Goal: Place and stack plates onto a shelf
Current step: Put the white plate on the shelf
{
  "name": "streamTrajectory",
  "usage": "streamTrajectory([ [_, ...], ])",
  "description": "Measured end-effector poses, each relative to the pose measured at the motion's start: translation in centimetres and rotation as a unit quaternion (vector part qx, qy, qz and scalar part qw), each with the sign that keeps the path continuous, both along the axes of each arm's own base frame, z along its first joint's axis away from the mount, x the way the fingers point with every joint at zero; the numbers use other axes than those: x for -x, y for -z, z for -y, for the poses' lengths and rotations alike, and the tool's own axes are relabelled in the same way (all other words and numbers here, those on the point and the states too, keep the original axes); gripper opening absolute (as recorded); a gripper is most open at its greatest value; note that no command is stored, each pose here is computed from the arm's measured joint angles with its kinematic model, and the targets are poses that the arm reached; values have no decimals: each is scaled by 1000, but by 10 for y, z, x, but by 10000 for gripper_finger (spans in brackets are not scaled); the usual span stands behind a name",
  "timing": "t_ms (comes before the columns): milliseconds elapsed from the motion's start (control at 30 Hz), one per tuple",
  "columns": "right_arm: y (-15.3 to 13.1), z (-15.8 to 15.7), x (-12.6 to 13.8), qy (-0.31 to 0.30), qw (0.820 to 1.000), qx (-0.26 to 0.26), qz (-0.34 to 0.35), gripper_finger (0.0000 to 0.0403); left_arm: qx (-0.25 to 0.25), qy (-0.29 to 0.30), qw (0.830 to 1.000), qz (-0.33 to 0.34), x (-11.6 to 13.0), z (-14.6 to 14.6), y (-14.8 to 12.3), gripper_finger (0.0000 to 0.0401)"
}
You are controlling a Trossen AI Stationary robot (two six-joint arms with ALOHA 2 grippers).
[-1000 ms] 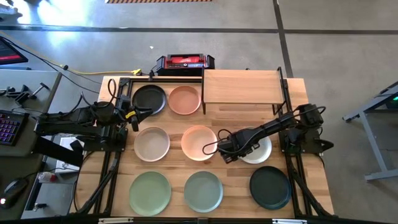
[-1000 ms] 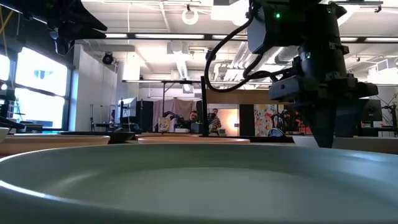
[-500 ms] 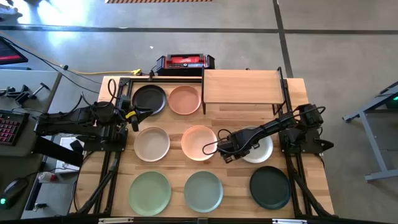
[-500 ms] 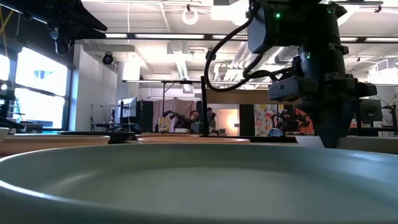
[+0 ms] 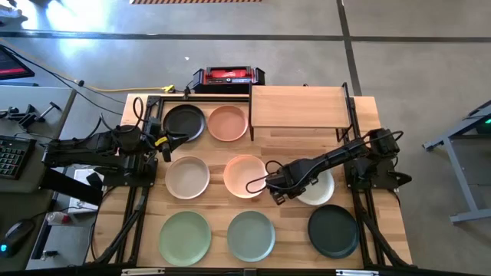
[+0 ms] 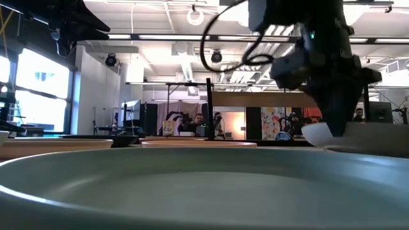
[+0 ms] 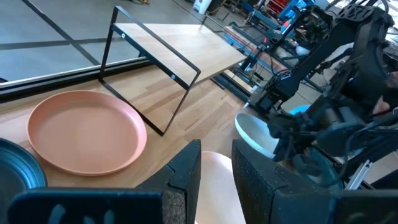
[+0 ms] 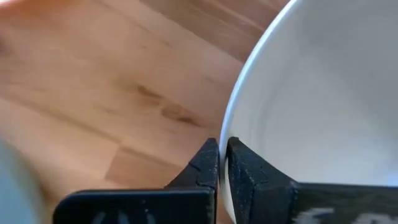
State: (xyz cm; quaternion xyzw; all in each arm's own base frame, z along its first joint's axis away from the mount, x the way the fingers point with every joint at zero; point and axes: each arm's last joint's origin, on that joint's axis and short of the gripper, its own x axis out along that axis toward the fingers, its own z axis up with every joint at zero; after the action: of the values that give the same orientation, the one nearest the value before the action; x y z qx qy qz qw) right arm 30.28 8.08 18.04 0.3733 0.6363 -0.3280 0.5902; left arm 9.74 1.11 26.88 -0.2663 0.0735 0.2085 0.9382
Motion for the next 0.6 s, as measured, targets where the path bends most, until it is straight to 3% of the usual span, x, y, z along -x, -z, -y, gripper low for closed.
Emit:
streamTrajectory([
  [600,-122,-15,-17,-63,993,70,68,0,-1,-2,1000,0,0,0,0,78],
])
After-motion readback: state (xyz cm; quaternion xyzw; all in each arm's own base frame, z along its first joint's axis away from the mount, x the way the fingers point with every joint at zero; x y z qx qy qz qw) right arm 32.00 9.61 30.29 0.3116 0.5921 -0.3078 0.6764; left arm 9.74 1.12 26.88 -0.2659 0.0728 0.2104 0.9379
